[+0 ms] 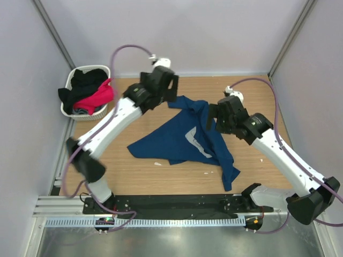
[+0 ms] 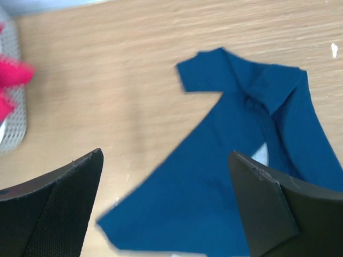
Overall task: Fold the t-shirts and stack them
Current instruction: Flatten the tshirt out
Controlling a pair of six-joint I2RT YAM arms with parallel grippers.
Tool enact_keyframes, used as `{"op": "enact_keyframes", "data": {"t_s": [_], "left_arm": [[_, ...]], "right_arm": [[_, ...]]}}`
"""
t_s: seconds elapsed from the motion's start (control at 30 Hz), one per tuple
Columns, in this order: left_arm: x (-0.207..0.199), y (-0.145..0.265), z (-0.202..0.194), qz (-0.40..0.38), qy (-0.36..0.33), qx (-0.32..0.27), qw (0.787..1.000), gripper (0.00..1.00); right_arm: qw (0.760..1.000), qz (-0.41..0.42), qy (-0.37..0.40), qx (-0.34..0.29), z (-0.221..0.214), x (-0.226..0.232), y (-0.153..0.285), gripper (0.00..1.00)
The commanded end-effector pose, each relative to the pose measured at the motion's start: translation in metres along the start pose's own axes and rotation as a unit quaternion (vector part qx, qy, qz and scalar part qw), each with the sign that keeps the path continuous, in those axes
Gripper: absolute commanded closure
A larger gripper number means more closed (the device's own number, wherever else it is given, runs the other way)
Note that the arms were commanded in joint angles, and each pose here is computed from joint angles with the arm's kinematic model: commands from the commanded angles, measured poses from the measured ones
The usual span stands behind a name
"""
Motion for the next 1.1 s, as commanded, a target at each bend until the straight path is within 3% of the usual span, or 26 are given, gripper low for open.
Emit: {"op": "enact_keyframes", "data": {"t_s": [0.0,0.17,0.23,0.27,0.33,0.4,0.43,0.5,0.7,0.8,0.9,0.97,1.0,1.07], "left_arm": [[0.051,0.038,-0.062,0.054,0.115,0.053,0.99,0.0],[0.106,0.053,-0.159,0.021,0.332,0.105,0.937,0.02],[0.11,0.062,-0.179,-0.003,0.383,0.075,0.921,0.04],[0.111,0.065,-0.183,-0.004,0.392,0.067,0.918,0.06],[0.115,0.066,-0.193,0.01,0.408,0.062,0.911,0.08],[0.121,0.065,-0.208,0.049,0.409,0.069,0.909,0.11],[0.123,0.063,-0.211,0.061,0.411,0.072,0.907,0.11],[0.125,0.054,-0.221,0.081,0.417,0.079,0.902,0.1],[0.12,0.026,-0.239,0.093,0.426,0.102,0.894,0.11],[0.121,0.017,-0.247,0.113,0.416,0.129,0.893,0.11],[0.12,0.007,-0.251,0.111,0.428,0.121,0.889,0.13],[0.119,0.003,-0.256,0.111,0.432,0.12,0.887,0.16],[0.119,0.0,-0.256,0.111,0.434,0.116,0.886,0.17],[0.12,-0.002,-0.258,0.122,0.43,0.121,0.886,0.18]], "right_arm": [[0.996,-0.01,0.049,-0.071,0.042,0.023,-0.026,0.05],[0.994,0.021,0.092,-0.052,0.067,0.077,-0.104,0.1],[0.993,-0.003,0.117,-0.023,0.064,0.089,-0.151,0.16],[0.991,-0.002,0.127,-0.046,0.083,0.101,-0.154,0.16],[0.986,-0.032,0.164,-0.028,0.078,0.107,-0.197,0.19],[0.974,-0.052,0.214,-0.058,0.093,0.111,-0.219,0.19],[0.967,-0.076,0.239,-0.034,0.083,0.107,-0.244,0.2],[0.961,-0.093,0.257,-0.048,0.103,0.114,-0.243,0.22],[0.952,-0.128,0.275,-0.041,0.097,0.102,-0.259,0.35],[0.952,-0.133,0.274,-0.035,0.093,0.091,-0.268,0.37],[0.951,-0.148,0.271,-0.027,0.093,0.08,-0.274,0.38],[0.948,-0.158,0.274,-0.025,0.093,0.074,-0.276,0.44],[0.947,-0.169,0.271,-0.026,0.094,0.069,-0.277,0.54],[0.949,-0.175,0.26,-0.022,0.094,0.061,-0.277,0.57]]}}
Point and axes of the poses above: each gripper's point midway between its finger pads, its own y axis back along the fingers, its own x axis along the line the jaws close on, z = x × y, the point moved 8 cm from there along y, back along the fingers, and after that the axes turned 3 degrees about -y, right-handed, at the moved point
